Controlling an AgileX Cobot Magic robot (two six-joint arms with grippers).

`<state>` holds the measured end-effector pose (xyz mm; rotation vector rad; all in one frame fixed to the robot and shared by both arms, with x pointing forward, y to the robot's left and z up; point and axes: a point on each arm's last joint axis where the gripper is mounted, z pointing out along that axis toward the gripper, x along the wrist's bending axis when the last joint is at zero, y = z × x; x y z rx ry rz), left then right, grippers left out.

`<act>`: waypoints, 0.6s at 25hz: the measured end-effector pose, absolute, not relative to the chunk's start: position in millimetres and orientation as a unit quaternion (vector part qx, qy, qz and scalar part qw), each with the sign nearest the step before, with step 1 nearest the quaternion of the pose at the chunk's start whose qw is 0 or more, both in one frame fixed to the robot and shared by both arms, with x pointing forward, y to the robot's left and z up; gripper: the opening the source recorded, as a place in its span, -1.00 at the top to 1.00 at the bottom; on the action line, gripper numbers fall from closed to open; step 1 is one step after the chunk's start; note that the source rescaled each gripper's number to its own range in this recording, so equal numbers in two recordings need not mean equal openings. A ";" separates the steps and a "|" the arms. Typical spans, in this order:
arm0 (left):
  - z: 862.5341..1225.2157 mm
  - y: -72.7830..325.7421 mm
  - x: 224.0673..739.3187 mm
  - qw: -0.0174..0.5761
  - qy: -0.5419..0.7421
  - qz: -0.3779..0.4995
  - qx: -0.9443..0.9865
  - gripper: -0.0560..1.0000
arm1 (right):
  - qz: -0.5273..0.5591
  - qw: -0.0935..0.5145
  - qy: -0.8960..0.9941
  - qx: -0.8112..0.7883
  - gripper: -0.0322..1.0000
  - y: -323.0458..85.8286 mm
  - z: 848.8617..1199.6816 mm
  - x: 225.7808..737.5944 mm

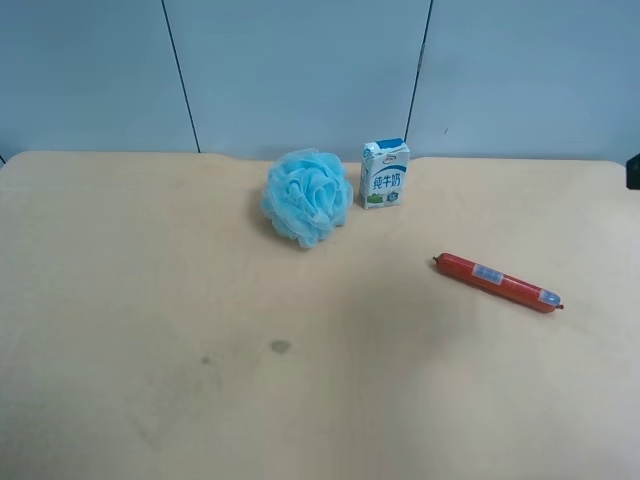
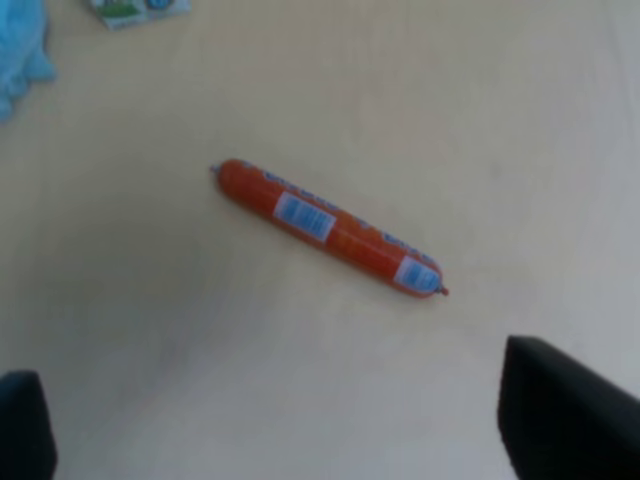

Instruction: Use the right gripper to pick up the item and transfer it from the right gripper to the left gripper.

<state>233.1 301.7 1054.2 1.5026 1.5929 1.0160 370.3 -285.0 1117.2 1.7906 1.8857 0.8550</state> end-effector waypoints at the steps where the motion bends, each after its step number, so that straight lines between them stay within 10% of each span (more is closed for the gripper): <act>1: 1054.2 301.7 233.1 0.356 0.617 0.393 0.582 -1.00 | 0.296 0.197 0.686 0.634 -0.85 -285.1 1119.3 380.9; 15: 1054.2 301.7 233.1 0.356 0.617 0.393 0.582 -1.00 | 0.158 0.122 0.807 0.556 -0.84 -289.5 1071.1 479.5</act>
